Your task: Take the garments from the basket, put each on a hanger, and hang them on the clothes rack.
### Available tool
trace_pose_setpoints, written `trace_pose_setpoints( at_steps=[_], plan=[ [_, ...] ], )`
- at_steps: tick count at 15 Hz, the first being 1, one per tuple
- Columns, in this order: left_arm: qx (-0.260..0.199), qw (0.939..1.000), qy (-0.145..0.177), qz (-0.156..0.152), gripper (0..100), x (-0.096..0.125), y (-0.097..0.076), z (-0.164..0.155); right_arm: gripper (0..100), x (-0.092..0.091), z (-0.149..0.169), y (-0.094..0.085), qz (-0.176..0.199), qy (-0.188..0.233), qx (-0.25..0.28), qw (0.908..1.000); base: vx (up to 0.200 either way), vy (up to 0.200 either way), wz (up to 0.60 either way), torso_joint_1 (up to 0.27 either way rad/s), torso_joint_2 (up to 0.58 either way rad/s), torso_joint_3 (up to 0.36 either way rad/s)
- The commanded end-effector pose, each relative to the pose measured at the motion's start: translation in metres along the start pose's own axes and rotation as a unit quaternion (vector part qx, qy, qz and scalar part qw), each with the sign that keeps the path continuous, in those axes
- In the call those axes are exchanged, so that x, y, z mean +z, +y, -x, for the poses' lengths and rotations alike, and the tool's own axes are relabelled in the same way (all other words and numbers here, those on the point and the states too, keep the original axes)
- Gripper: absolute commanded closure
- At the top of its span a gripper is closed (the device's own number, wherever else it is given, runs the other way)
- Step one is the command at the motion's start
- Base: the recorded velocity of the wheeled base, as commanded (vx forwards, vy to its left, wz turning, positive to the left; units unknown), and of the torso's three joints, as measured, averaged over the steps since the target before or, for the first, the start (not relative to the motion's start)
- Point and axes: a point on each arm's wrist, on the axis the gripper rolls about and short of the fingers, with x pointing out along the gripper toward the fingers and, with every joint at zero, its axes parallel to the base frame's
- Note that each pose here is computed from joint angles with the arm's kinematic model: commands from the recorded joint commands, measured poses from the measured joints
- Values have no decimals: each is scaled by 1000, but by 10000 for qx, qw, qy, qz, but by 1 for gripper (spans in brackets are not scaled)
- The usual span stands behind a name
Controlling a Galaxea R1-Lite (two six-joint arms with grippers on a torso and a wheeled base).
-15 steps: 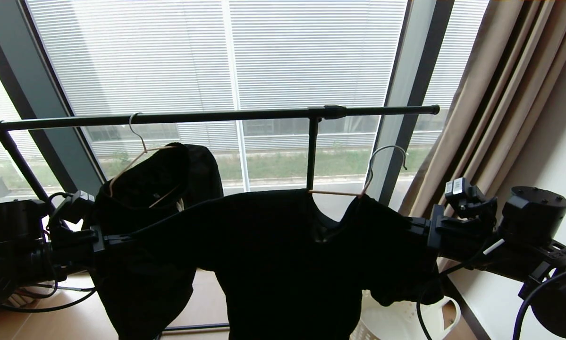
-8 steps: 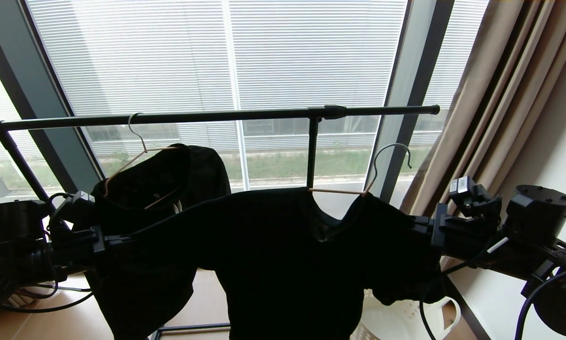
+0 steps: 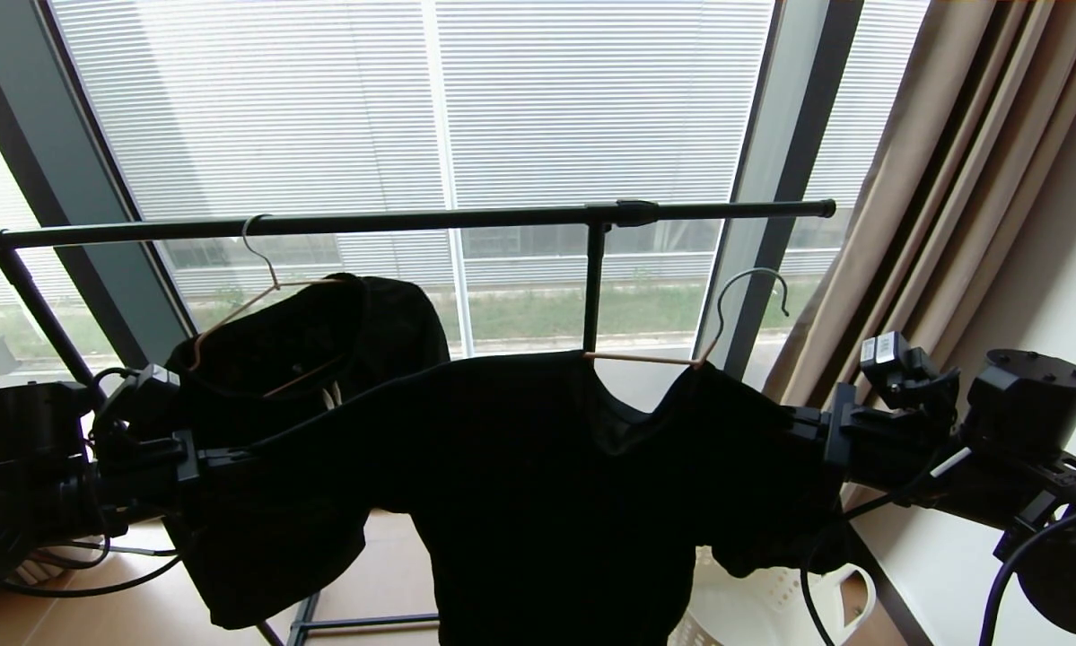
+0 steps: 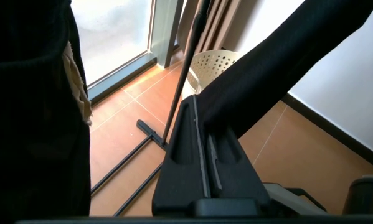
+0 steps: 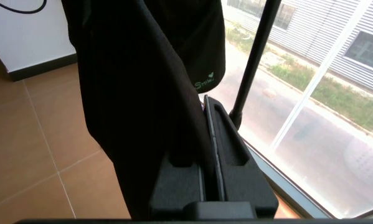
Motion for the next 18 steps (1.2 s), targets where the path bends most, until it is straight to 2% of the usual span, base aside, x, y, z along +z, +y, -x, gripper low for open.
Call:
trace_pose_setpoints(
  at_steps=[1,4,5,7,10,12,14,15,16,18],
  plan=[
    [-25,10000,-33,-32,100,1,-1,0,100,-1,-1,0,-10,16,1,10000,0,0,0,0,0,0],
    [-40,10000,-14,-15,100,-2,-3,0,100,-1,0,0,-4,11,0,10000,0,0,0,0,0,0],
    [-40,10000,-14,-15,0,-2,-3,1,100,0,-1,0,1,5,0,10000,0,0,0,0,0,0],
    [-58,10000,-11,6,0,-3,-3,0,100,0,0,0,1,5,0,10000,0,0,0,0,0,0],
    [-471,9986,-248,21,0,-2,-3,6,100,-1,-1,-1,-2,17,-14,10000,0,0,0,0,0,0],
    [-518,9983,-269,5,0,-1,-7,7,100,-3,-2,1,-24,50,20,10000,0,0,0,0,0,0],
    [-677,9969,-327,-209,0,16,-25,5,100,-5,-6,7,-34,86,130,9999,0,0,0,0,0,0],
    [-895,9949,-360,-294,0,30,-40,0,100,-8,-9,10,-84,147,212,9996,0,0,0,0,0,0],
    [-1040,9936,-360,-253,0,43,-56,-4,100,-13,-14,16,-106,223,326,9992,0,0,0,0,0,0],
    [-941,9945,-295,-342,0,67,-84,-16,100,-16,-20,26,-112,290,537,9981,0,0,0,0,0,0]
  ],
)
